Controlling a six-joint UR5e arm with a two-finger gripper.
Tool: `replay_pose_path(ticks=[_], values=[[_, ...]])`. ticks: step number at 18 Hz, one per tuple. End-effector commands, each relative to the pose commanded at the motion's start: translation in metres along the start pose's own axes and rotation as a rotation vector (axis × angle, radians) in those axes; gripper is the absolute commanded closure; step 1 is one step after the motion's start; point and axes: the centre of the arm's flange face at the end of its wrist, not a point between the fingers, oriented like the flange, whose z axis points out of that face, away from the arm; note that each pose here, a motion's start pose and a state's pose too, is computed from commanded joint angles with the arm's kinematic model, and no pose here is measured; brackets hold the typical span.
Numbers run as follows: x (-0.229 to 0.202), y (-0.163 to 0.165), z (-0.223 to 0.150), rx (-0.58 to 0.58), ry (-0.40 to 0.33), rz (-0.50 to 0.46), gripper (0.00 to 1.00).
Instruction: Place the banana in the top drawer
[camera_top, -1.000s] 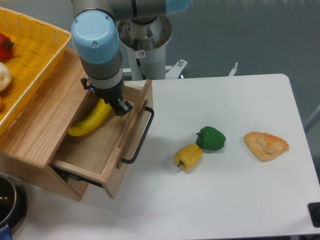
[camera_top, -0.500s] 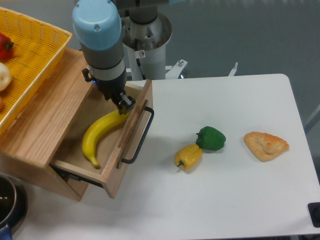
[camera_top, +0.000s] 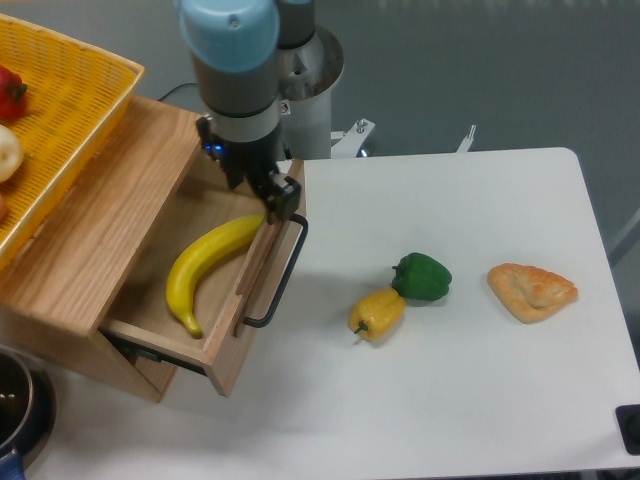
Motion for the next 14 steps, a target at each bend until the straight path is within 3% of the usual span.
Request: replay_pose_path(ticks=[7, 10, 14], values=[[-0.077, 0.053, 0.023, 0.018, -0.034, -0.075, 0.00], [-0.099, 0.053, 0.040, 0.021, -0.065, -0.074, 0.00], [-0.123, 0.056, 0.064, -0.066, -0.097, -0.071, 0.00]])
